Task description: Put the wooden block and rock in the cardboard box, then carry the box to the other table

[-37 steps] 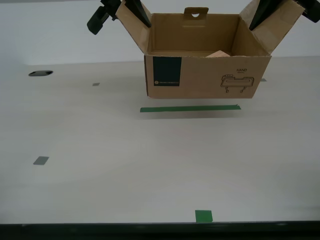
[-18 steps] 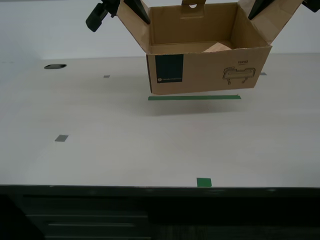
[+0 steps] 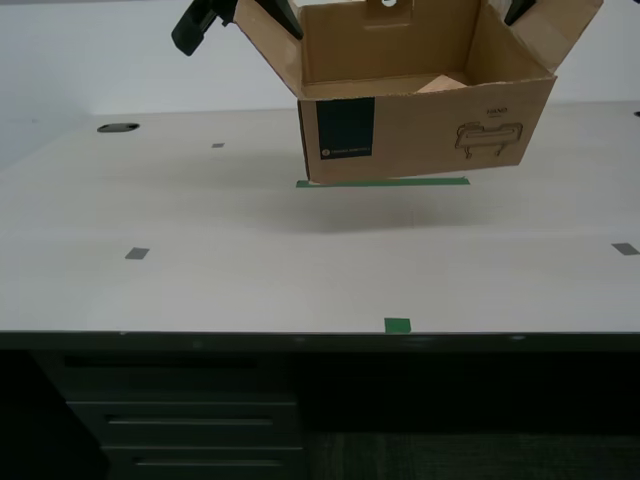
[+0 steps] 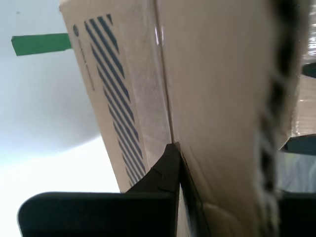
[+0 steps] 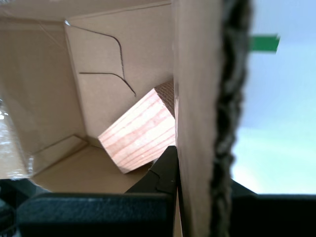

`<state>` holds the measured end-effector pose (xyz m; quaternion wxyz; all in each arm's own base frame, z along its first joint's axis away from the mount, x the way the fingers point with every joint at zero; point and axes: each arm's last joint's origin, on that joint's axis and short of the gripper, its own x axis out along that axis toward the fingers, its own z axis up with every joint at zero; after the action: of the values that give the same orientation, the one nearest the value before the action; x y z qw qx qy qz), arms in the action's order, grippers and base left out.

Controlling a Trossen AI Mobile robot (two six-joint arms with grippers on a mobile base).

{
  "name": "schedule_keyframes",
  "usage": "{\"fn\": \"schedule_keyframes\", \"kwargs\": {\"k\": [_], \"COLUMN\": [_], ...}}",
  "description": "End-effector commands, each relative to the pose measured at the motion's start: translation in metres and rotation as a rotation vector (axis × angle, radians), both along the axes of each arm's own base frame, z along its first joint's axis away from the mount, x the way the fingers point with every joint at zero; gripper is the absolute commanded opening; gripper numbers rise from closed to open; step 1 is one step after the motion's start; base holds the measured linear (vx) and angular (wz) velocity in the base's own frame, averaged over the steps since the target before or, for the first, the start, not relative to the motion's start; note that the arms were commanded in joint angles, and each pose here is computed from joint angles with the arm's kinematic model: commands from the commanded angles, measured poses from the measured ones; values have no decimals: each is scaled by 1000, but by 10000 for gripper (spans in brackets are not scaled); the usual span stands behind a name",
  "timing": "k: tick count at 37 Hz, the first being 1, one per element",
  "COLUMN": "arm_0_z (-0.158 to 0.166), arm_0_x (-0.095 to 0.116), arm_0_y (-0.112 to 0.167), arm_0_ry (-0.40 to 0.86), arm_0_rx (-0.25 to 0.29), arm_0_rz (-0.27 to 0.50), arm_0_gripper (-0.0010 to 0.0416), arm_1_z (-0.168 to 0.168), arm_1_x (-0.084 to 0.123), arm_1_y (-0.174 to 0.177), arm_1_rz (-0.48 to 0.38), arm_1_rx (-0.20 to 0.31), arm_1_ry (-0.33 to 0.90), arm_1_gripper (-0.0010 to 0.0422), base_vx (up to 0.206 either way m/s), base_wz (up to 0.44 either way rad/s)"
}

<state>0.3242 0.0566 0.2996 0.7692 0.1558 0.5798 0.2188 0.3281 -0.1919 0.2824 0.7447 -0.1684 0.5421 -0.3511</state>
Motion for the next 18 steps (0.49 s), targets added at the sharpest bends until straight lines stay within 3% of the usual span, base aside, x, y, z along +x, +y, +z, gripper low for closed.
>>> {"fn": "schedule_keyframes", "kwargs": {"k": [1, 18], "arm_0_z": [-3, -2], "arm_0_x": [-3, -7], "arm_0_y": [2, 5], "arm_0_ry": [16, 30], "arm_0_rx": [19, 17], "arm_0_rz": [14, 18], "arm_0_gripper": [-1, -1], "arm_1_z": [11, 21], "arm_1_x": [-7, -16], "arm_1_y": [0, 4], "arm_1_rz": [-34, -76], "arm_1_rx": [-26, -13], "arm_1_ry": [-29, -73], "arm_1_gripper": [-1, -1], "base_vx": [-75, -97], "base_wz": [32, 47]}}
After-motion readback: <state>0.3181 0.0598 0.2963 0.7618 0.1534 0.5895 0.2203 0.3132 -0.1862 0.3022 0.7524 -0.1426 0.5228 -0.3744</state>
